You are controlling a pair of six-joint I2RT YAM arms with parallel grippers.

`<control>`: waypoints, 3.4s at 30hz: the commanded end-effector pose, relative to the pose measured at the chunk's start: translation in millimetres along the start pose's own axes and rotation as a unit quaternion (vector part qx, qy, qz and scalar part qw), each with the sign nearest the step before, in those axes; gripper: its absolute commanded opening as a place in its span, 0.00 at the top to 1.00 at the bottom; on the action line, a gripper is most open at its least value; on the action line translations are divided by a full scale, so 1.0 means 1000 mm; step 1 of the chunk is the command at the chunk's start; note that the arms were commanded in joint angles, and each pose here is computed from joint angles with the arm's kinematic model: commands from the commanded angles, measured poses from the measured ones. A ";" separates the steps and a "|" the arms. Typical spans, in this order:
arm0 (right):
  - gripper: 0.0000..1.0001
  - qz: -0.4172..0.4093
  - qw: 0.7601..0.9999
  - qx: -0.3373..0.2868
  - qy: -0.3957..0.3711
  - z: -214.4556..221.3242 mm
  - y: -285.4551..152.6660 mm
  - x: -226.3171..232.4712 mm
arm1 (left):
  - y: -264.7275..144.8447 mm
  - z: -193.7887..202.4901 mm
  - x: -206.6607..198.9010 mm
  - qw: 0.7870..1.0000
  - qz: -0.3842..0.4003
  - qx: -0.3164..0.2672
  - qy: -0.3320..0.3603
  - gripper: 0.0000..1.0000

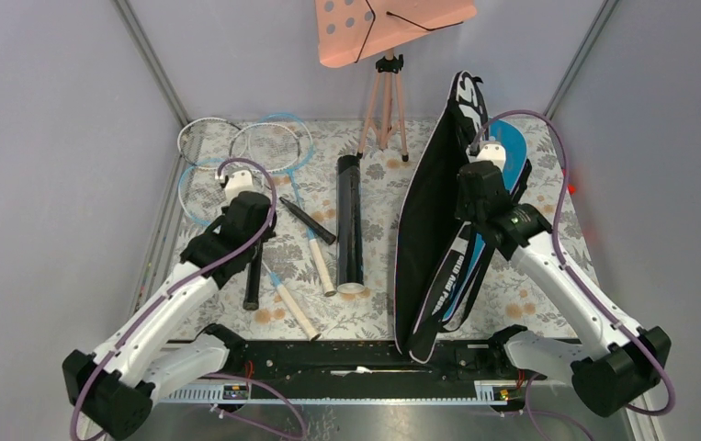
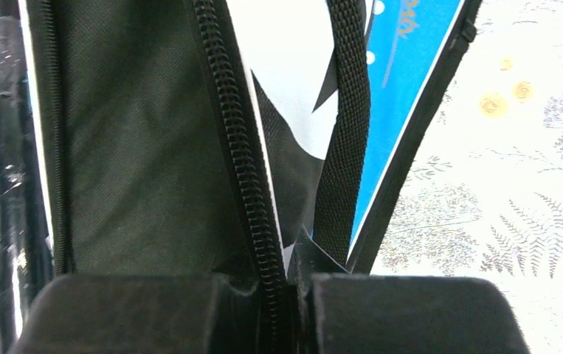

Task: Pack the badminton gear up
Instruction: Place the racket at the center of the board, then place the racket in the racket bag.

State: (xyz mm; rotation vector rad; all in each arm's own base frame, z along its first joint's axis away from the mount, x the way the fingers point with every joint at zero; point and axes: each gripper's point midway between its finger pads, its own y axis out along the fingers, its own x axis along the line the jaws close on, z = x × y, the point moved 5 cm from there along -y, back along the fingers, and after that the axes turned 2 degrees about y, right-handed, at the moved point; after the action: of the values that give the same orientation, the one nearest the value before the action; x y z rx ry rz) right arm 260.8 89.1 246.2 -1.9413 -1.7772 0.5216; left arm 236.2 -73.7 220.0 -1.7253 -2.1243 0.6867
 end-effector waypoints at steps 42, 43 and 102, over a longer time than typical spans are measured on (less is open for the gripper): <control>1.00 -0.029 0.999 0.041 0.020 0.017 0.047 0.014 | 0.115 0.121 -0.067 0.924 0.309 0.186 -0.130 0.68; 1.00 -0.029 0.998 0.042 0.019 0.017 0.047 0.014 | 0.115 0.122 -0.069 0.921 0.315 0.190 -0.131 0.83; 1.00 -0.327 0.937 0.110 0.046 0.035 0.031 0.085 | -0.070 0.068 -0.286 0.933 0.347 0.012 0.093 1.00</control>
State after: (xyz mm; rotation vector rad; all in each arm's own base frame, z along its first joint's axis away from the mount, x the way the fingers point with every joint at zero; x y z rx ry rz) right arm 280.5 148.9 176.3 -1.3212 -1.9125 0.5388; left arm 189.3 -332.7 176.5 -2.1789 -1.3167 0.5846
